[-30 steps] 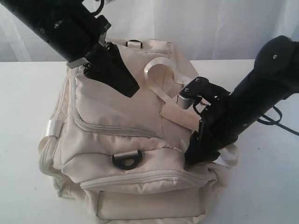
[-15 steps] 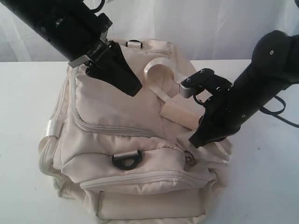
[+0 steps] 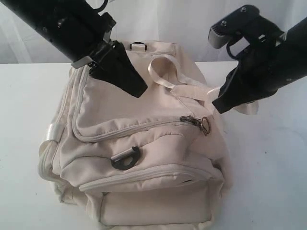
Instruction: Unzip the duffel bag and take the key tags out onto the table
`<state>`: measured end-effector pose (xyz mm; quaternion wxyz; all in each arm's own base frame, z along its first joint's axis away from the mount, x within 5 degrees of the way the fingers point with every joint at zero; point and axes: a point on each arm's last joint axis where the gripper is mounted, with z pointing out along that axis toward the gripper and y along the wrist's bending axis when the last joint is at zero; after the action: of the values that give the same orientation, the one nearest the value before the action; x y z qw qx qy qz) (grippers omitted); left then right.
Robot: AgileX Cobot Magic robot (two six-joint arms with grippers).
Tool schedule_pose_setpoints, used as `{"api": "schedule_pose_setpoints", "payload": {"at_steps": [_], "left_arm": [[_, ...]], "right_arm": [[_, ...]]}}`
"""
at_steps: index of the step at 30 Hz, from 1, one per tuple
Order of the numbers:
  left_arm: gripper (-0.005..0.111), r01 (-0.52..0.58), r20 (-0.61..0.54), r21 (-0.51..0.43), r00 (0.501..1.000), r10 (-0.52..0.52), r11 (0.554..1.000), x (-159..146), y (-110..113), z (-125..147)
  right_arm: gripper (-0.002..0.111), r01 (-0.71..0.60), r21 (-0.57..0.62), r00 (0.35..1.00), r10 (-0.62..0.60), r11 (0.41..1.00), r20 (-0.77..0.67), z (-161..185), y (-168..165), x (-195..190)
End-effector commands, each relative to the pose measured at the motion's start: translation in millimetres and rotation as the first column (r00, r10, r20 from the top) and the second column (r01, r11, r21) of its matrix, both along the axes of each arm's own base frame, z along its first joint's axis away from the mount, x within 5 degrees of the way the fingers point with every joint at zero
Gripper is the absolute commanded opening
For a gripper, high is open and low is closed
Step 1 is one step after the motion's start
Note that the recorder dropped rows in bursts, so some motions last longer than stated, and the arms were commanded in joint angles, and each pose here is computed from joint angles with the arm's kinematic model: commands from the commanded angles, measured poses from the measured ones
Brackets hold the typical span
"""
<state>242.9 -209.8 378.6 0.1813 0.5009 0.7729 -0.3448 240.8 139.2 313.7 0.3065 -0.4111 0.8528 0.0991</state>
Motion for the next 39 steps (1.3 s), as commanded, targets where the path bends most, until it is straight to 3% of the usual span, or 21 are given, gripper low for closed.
{"api": "schedule_pose_setpoints", "payload": {"at_steps": [1,4,6,9,15,19,22,27,35,39], "left_arm": [[0.022,0.107,0.115,-0.091,0.989,-0.097,0.990,-11,-17,10],[0.045,0.199,0.251,-0.116,0.954,-0.165,0.973,-20,-35,12],[0.052,0.235,0.306,-0.125,0.933,-0.188,0.964,-26,-47,12],[0.052,0.265,0.355,-0.097,0.910,-0.215,0.959,-34,-69,4],[0.052,0.337,0.492,0.186,0.781,-0.384,0.923,-40,-100,-34],[0.052,0.334,0.535,0.260,0.732,-0.423,0.906,-40,-110,-45],[0.055,0.315,0.555,0.243,0.731,-0.398,0.917,-37,-114,-47],[0.076,0.257,0.558,0.226,0.757,-0.341,0.940,-34,-114,-46],[0.076,0.232,0.558,0.214,0.768,-0.314,0.949,-32,-115,-46],[0.076,0.206,0.560,0.193,0.780,-0.280,0.959,-30,-117,-47]], "right_arm": [[0.000,0.025,0.046,0.997,-0.029,0.999,0.076,16,-3,-2],[0.000,0.030,0.047,0.997,-0.033,0.998,0.071,15,-2,-1],[0.000,0.043,0.056,0.997,-0.047,0.997,0.063,15,-2,-1],[0.000,0.073,0.077,0.996,-0.076,0.994,0.044,15,-2,-2],[0.000,0.119,0.103,0.993,-0.120,0.988,0.006,15,-2,-2],[0.000,0.205,0.149,0.979,-0.199,0.967,-0.054,14,-2,-2],[0.000,0.257,0.176,0.966,-0.245,0.950,-0.089,15,-2,-2],[0.000,0.380,0.231,0.922,-0.346,0.896,-0.174,15,-2,-2],[0.000,0.557,0.303,0.825,-0.473,0.774,-0.309,17,-2,-1],[0.000,0.654,0.346,0.753,-0.529,0.673,-0.393,19,-1,1]]}}
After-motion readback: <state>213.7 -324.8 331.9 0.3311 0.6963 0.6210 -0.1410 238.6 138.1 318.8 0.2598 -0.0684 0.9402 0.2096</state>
